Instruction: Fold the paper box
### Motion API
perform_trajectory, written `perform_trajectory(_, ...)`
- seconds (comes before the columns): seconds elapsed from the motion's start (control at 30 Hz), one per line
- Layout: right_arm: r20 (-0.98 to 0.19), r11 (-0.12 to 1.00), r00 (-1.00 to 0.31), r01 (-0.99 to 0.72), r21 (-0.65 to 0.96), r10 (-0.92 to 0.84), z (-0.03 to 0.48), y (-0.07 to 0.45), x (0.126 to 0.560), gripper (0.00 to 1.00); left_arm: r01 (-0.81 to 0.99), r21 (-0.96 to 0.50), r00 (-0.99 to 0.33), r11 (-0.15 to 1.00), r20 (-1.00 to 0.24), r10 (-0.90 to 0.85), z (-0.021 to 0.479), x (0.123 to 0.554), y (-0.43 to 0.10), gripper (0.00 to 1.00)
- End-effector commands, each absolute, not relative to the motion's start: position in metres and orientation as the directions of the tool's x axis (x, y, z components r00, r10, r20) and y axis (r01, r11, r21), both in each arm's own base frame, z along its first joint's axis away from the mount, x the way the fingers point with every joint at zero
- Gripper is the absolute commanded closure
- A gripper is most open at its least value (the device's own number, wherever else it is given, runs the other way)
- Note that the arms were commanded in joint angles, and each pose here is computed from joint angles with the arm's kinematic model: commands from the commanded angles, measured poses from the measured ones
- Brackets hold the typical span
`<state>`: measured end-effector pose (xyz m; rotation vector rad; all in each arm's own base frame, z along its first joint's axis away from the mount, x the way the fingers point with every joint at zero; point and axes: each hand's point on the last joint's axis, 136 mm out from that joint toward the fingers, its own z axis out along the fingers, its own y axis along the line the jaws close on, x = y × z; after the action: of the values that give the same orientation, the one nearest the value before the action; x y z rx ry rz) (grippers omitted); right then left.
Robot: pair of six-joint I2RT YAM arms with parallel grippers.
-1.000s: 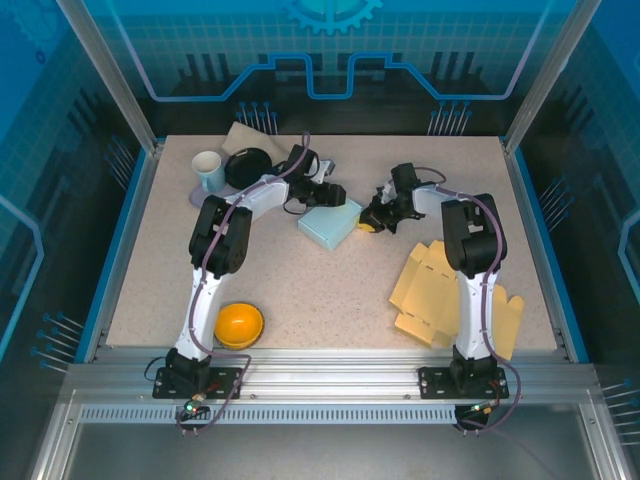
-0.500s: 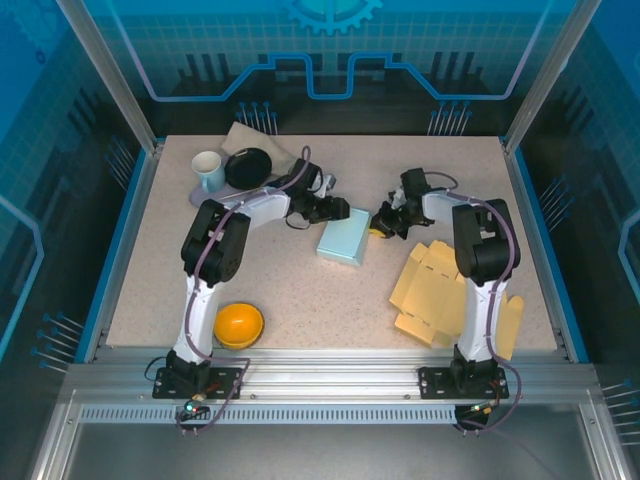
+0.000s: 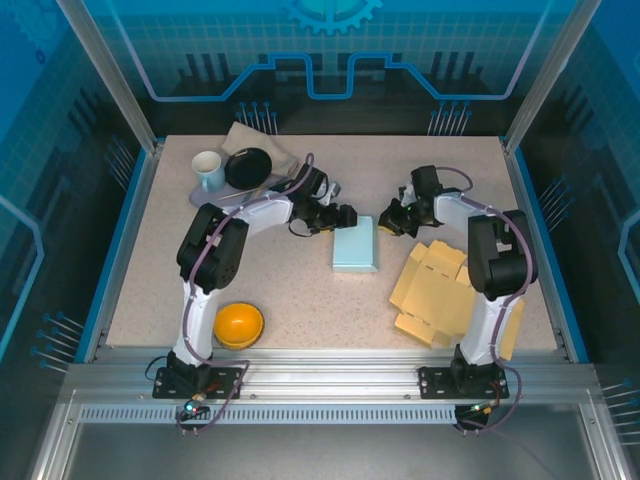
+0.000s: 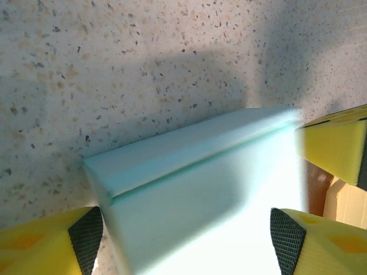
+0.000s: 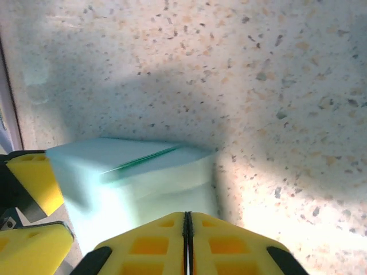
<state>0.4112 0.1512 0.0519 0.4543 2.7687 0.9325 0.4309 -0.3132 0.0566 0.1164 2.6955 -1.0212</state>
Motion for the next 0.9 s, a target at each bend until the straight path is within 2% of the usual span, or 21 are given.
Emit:
perform_trajectory(0.0,-0.071,0.792,-0.945,0.224,0.568,0.318,0.055,0.145,0.393,0.88,0.157,-0.647,-0.959,0.747,-0.279,-0.040,0.084,0.425,-0.310,0.19)
perform_trajectory(0.2,-0.072,0.815,-0.951,0.219,0.536,0.302,0.053,0.138,0.379,0.89,0.100,-0.603,-0.960,0.791,-0.269,-0.083,0.081,0.416,-0.291,0.19)
perform_trajectory(0.4,-0.066,0.836,-0.976,0.141,0.531,0.207,0.062,0.143,0.347,0.89,0.043,-0.567,-0.976,0.822,-0.201,-0.088,0.072,0.370,-0.282,0.20)
perform_trajectory(0.6,-0.023,0.848,-0.991,0.098,0.521,0.128,0.050,0.148,0.320,0.89,0.043,-0.564,-0.991,0.824,-0.131,-0.038,0.050,0.323,-0.304,0.20)
perform_trajectory(0.87,0.021,0.818,-0.994,0.097,0.567,0.103,0.034,0.164,0.306,0.90,0.005,-0.548,-0.992,0.837,-0.106,-0.063,0.037,0.311,-0.313,0.22)
